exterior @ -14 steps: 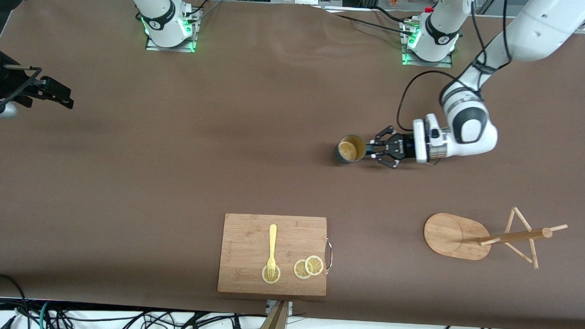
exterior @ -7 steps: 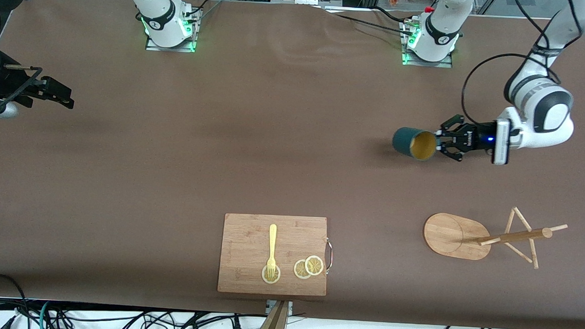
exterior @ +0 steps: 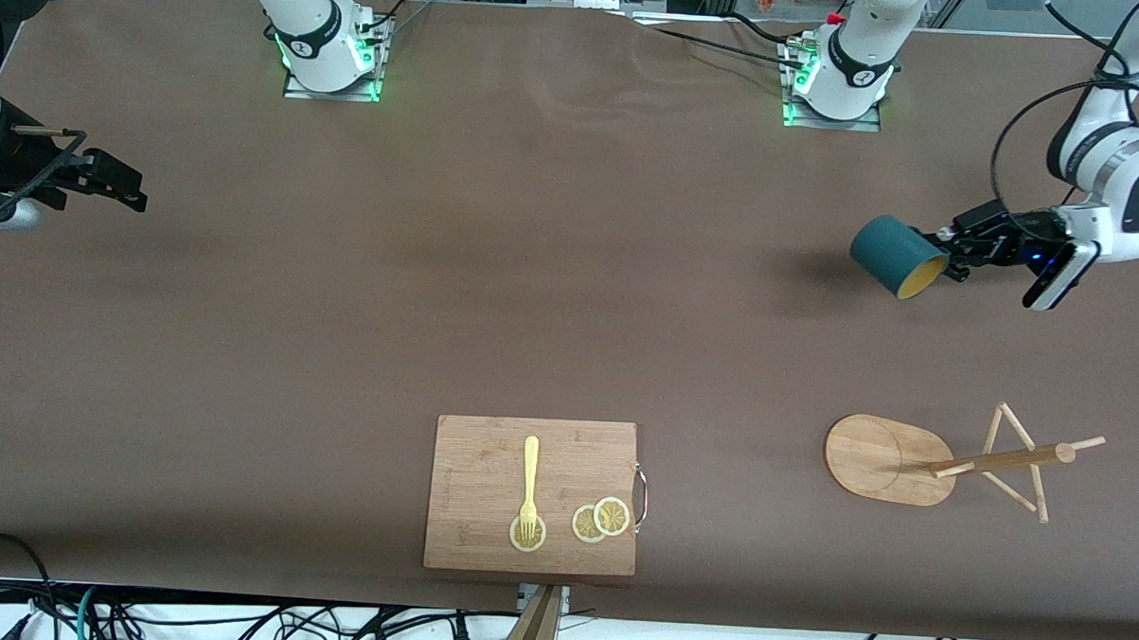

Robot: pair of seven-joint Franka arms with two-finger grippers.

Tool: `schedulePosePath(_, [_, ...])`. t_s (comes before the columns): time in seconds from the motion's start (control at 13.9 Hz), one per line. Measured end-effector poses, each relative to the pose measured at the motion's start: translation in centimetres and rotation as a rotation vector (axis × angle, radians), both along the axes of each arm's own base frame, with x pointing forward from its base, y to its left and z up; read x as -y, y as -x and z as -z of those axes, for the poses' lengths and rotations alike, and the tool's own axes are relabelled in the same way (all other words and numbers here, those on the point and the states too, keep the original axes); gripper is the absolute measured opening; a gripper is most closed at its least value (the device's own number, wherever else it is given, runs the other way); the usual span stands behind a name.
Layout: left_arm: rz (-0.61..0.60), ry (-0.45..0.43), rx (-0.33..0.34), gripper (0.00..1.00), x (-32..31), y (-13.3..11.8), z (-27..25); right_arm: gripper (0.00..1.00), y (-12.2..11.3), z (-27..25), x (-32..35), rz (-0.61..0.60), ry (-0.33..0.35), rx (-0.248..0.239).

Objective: Pass cup and hang on rack
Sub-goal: 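Lift the teal mug with the left gripper and carry it toward the rack, then lower the mug handle onto a rack peg with the left gripper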

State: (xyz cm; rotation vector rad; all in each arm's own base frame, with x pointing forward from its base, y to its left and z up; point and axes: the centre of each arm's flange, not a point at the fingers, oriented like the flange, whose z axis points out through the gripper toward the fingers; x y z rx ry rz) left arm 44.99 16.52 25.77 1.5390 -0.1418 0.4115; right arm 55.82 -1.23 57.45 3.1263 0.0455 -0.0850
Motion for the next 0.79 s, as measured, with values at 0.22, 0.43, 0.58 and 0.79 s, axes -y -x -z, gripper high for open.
schedulePosePath(0.22, [-0.003, 0.046, -0.155, 0.21, -3.2, -1.4, 0.4, 1.0, 0.0, 0.0, -0.2, -0.002, 0.0, 0.0])
schedulePosePath(0.43, [-0.008, 0.096, -0.306, 0.21, -5.0, -3.8, 0.1, 1.0, 0.0, 0.0, -0.2, -0.001, 0.0, -0.001])
schedulePosePath(0.58, [-0.021, 0.134, -0.379, 0.21, -5.6, -5.6, -0.7, 1.0, 0.0, 0.0, -0.2, -0.001, 0.0, -0.003])
schedulePosePath(0.79, [-0.019, 0.17, -0.441, 0.21, -5.1, -8.8, -0.7, 1.0, 0.0, 0.0, -0.2, -0.001, 0.0, -0.004])
